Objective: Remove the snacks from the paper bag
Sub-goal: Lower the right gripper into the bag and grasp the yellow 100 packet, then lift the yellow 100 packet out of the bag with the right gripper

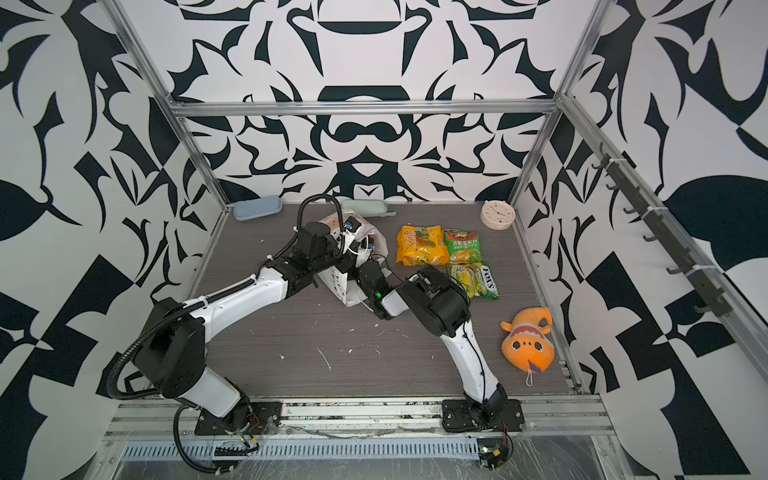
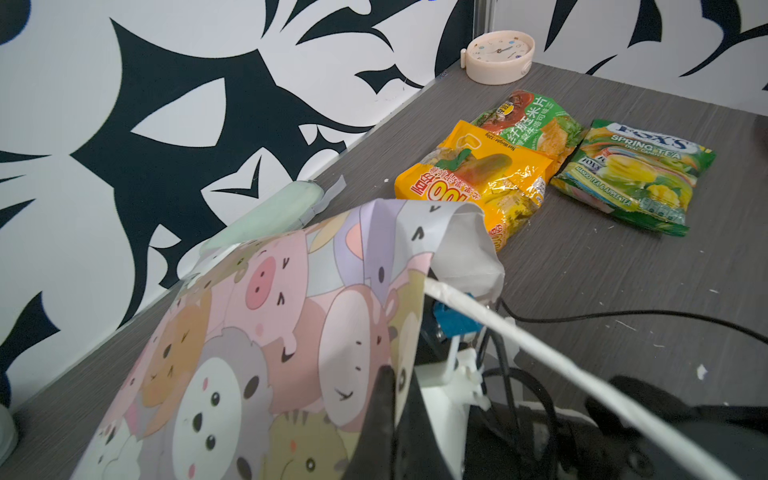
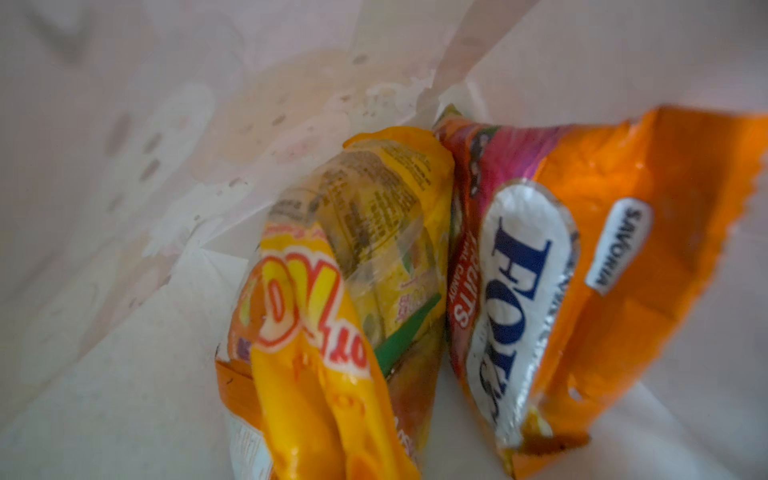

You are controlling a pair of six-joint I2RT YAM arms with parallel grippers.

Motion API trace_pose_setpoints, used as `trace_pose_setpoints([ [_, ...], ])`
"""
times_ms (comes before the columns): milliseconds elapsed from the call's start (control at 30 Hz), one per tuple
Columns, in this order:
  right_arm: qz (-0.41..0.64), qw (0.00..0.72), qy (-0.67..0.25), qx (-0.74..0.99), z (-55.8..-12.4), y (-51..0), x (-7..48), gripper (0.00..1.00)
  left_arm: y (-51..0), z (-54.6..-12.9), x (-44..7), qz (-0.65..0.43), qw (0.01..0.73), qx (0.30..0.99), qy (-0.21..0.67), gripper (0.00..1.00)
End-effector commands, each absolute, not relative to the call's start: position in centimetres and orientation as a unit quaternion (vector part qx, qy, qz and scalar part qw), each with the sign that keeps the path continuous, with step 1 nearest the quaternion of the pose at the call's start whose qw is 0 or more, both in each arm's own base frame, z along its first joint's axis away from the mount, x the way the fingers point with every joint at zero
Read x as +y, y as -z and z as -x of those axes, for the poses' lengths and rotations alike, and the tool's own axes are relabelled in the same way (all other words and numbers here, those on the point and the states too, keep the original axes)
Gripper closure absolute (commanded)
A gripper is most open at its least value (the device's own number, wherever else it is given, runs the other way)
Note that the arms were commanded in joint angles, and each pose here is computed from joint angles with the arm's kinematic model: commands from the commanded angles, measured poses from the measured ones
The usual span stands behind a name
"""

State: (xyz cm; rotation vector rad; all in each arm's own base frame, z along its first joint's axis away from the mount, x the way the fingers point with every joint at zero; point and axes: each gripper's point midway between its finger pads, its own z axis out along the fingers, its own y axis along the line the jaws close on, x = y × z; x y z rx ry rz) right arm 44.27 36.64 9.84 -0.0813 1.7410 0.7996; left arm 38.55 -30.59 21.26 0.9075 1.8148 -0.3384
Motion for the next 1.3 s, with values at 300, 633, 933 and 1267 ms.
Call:
trace_pose_setpoints([
  [300, 0.061, 0.599, -0.390, 0.696, -40.3, -18.5, 35.0, 1.00, -19.0, -38.9, -29.5, -0.363, 0.497, 0.779, 0.117, 1.00],
  [633, 0.093, 0.599, -0.366, 0.706, -39.6, -18.6, 34.7, 1.00, -19.3, -38.9, -29.6, -0.366, 0.499, 0.777, 0.118, 1.00],
  [933, 0.110, 0.584, -0.387, 0.705, -37.7, -19.5, 34.4, 1.00, -19.3, -39.1, -29.0, -0.360, 0.502, 0.780, 0.102, 1.00],
  [1267, 0.177, 0.530, -0.366, 0.744, -33.8, -21.2, 33.0, 1.00, -19.2, -39.8, -28.0, -0.335, 0.508, 0.788, 0.092, 1.00],
])
